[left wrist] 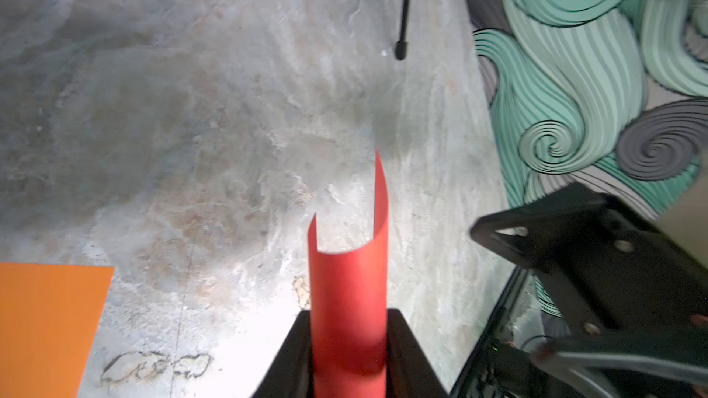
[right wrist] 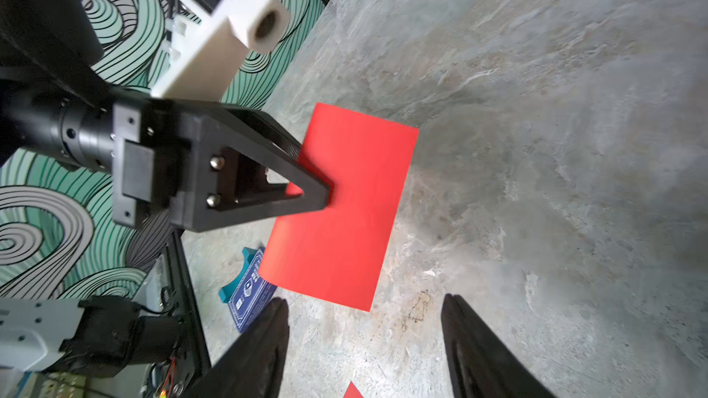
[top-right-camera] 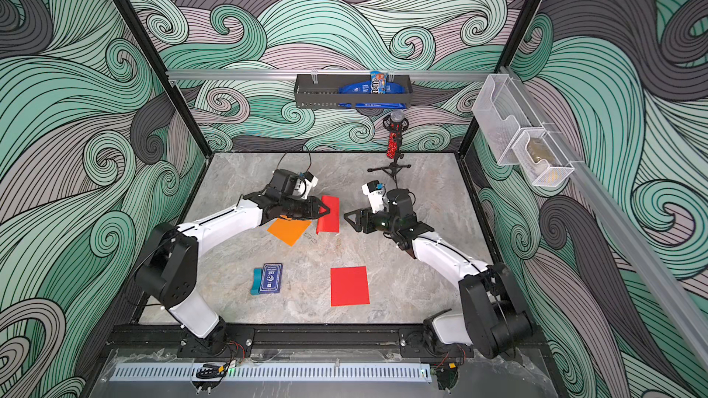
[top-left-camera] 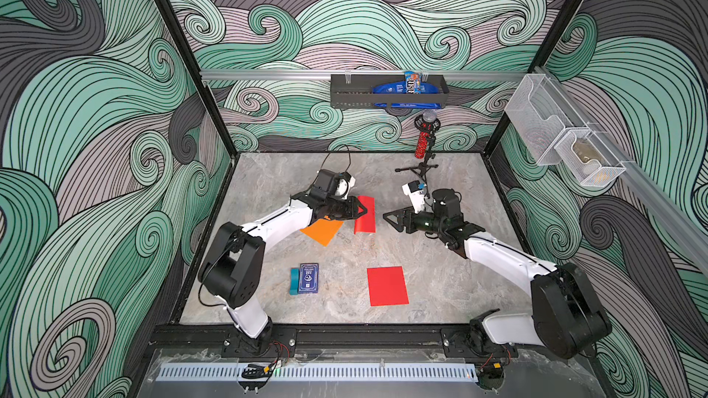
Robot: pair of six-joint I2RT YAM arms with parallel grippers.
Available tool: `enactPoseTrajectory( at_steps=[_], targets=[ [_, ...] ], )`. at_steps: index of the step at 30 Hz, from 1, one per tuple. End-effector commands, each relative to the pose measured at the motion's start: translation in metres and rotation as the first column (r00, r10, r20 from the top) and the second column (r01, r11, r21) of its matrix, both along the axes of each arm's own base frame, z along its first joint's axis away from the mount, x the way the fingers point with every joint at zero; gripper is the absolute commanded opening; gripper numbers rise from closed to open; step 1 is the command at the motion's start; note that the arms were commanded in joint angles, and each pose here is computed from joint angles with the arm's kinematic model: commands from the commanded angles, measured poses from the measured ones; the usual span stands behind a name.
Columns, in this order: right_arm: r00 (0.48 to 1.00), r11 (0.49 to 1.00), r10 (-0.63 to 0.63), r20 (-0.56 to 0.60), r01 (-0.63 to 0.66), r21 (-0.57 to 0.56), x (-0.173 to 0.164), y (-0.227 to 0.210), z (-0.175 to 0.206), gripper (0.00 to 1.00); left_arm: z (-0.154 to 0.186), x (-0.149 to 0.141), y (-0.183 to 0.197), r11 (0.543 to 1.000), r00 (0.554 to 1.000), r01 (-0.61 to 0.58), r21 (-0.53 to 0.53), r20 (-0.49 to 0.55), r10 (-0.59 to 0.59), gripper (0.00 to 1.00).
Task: Fold the square paper along the opposite sides
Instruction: Pick up the paper from the center of the board.
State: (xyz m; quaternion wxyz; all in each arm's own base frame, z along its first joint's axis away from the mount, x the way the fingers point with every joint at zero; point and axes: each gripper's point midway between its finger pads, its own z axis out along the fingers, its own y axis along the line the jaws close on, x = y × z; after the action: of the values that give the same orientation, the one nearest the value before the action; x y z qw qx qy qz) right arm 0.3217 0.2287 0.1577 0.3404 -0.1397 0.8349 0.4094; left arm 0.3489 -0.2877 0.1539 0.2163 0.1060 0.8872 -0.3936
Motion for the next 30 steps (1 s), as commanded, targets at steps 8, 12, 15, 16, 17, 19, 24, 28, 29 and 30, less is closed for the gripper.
enactPoseTrajectory(
  at_steps=[8,12,15,16,17,19,24,28,29,30],
  targets=[
    [0.98,0.936,0.193,-0.041,-0.171,0.306,-0.025,0.023,0.02,0.74,0.046,-0.034,-0.009,0.954,0.98,0.196,-0.226,0.085,-0.181,0.3],
    [0.974,0.916,0.222,-0.051,-0.19,0.352,-0.026,0.029,0.02,0.74,0.05,-0.037,-0.01,0.944,0.977,0.211,-0.253,0.094,-0.193,0.3],
    [0.97,0.908,0.239,-0.043,-0.207,0.365,-0.027,0.037,0.022,0.72,0.05,-0.036,-0.01,0.942,0.977,0.21,-0.261,0.092,-0.193,0.29],
    [0.969,0.907,0.243,-0.041,-0.212,0.364,-0.027,0.039,0.022,0.72,0.049,-0.037,-0.01,0.942,0.977,0.21,-0.263,0.091,-0.193,0.29],
    [0.968,0.907,0.247,-0.042,-0.216,0.362,-0.027,0.042,0.021,0.71,0.05,-0.037,-0.01,0.94,0.977,0.213,-0.266,0.092,-0.195,0.28],
    [0.967,0.907,0.25,-0.045,-0.217,0.361,-0.026,0.044,0.019,0.68,0.051,-0.038,-0.01,0.939,0.976,0.215,-0.269,0.097,-0.196,0.29],
    [0.967,0.902,0.251,-0.03,-0.223,0.369,-0.024,0.046,0.024,0.56,0.051,-0.037,-0.006,0.941,0.977,0.207,-0.268,0.102,-0.186,0.29],
    [0.97,0.9,0.244,-0.021,-0.218,0.378,-0.023,0.045,0.027,0.3,0.049,-0.036,-0.005,0.943,0.978,0.202,-0.264,0.101,-0.181,0.29],
    [0.97,0.899,0.242,-0.021,-0.217,0.38,-0.023,0.045,0.028,0.24,0.05,-0.036,-0.005,0.944,0.978,0.202,-0.263,0.105,-0.18,0.28],
    [0.97,0.899,0.242,-0.021,-0.216,0.381,-0.023,0.045,0.028,0.17,0.05,-0.036,-0.004,0.944,0.978,0.2,-0.261,0.106,-0.178,0.29]
  ],
)
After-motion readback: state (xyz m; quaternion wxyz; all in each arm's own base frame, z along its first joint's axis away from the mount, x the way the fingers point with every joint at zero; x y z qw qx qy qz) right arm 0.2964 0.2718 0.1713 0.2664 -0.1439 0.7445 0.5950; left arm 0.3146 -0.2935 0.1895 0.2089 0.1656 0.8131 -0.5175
